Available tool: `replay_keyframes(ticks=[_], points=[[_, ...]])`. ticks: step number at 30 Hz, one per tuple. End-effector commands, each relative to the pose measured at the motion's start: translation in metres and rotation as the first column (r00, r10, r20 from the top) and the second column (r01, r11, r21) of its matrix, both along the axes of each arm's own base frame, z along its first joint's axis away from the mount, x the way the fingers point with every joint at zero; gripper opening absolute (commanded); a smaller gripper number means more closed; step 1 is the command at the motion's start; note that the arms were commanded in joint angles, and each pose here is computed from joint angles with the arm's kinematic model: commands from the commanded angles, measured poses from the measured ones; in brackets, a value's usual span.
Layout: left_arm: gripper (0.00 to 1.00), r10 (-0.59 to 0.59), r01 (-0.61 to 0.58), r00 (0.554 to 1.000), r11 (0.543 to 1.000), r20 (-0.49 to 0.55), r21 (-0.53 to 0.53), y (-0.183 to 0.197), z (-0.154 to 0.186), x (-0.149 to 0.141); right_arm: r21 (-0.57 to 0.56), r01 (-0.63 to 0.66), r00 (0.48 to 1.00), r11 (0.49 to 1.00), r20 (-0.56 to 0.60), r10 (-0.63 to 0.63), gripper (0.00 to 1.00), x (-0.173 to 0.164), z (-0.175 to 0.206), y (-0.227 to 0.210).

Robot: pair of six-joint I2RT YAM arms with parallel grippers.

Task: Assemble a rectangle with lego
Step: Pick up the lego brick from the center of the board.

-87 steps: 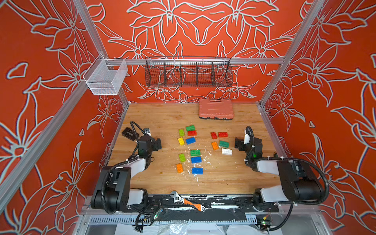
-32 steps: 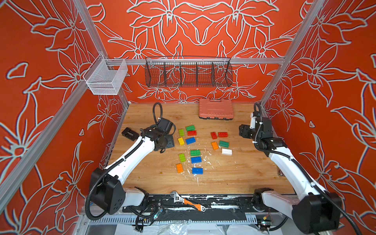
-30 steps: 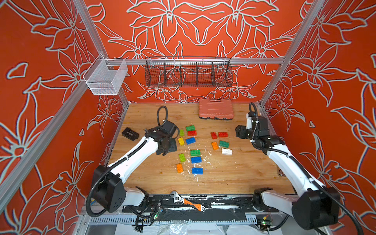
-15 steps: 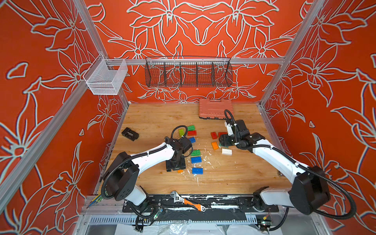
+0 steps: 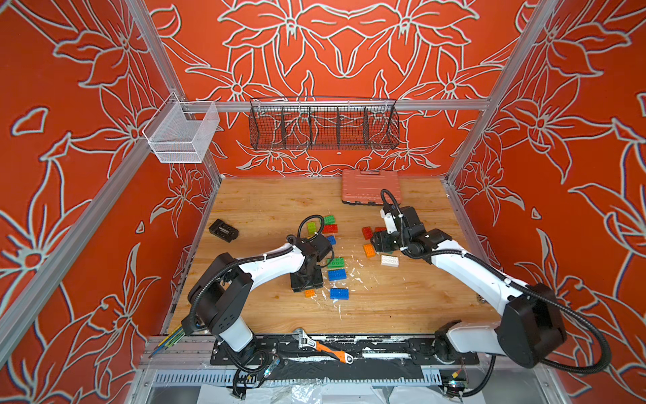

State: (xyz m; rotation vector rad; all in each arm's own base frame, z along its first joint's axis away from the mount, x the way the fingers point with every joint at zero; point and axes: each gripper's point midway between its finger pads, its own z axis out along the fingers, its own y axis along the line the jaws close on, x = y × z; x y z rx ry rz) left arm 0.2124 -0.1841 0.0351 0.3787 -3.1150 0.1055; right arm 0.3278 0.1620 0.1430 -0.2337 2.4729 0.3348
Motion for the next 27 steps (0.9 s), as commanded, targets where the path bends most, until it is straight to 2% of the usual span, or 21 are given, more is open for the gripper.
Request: replay_keyframes(ticks=[1, 3, 8, 13, 18, 23, 27], points=[[0.49, -0.004, 0.004, 1.0, 1.0, -0.021, 0.006, 0.0, -0.009, 0.0, 0.017, -0.014, 1.0, 1.0, -0.028, 0.014, 0.73, -0.003, -0.009, 0.008], [0.43, -0.005, 0.005, 1.0, 1.0, -0.026, 0.018, 0.002, -0.011, -0.001, 0.015, -0.018, 0.999, 1.0, -0.033, 0.019, 0.72, -0.002, -0.011, 0.009], [0.38, -0.026, 0.027, 0.999, 0.999, -0.03, 0.039, 0.006, -0.015, -0.002, 0.019, -0.023, 0.999, 1.0, -0.033, 0.023, 0.72, -0.001, -0.012, 0.012], [0.22, -0.066, 0.066, 0.998, 0.997, -0.025, 0.027, 0.003, -0.01, -0.002, 0.017, -0.026, 0.999, 1.0, -0.04, 0.027, 0.7, -0.001, -0.011, 0.014], [0.09, -0.175, 0.175, 0.985, 0.985, -0.006, -0.007, -0.009, 0.001, -0.013, 0.021, -0.03, 0.999, 0.999, -0.029, 0.031, 0.7, -0.001, -0.004, 0.015], [0.07, -0.296, 0.297, 0.955, 0.954, 0.014, -0.032, -0.025, 0.007, -0.027, 0.03, -0.037, 0.999, 0.999, -0.024, 0.038, 0.69, -0.004, 0.001, 0.019], [0.07, -0.34, 0.339, 0.94, 0.94, -0.014, -0.029, -0.029, 0.004, -0.036, 0.02, -0.07, 0.997, 0.997, -0.026, 0.07, 0.69, -0.01, 0.002, 0.025]])
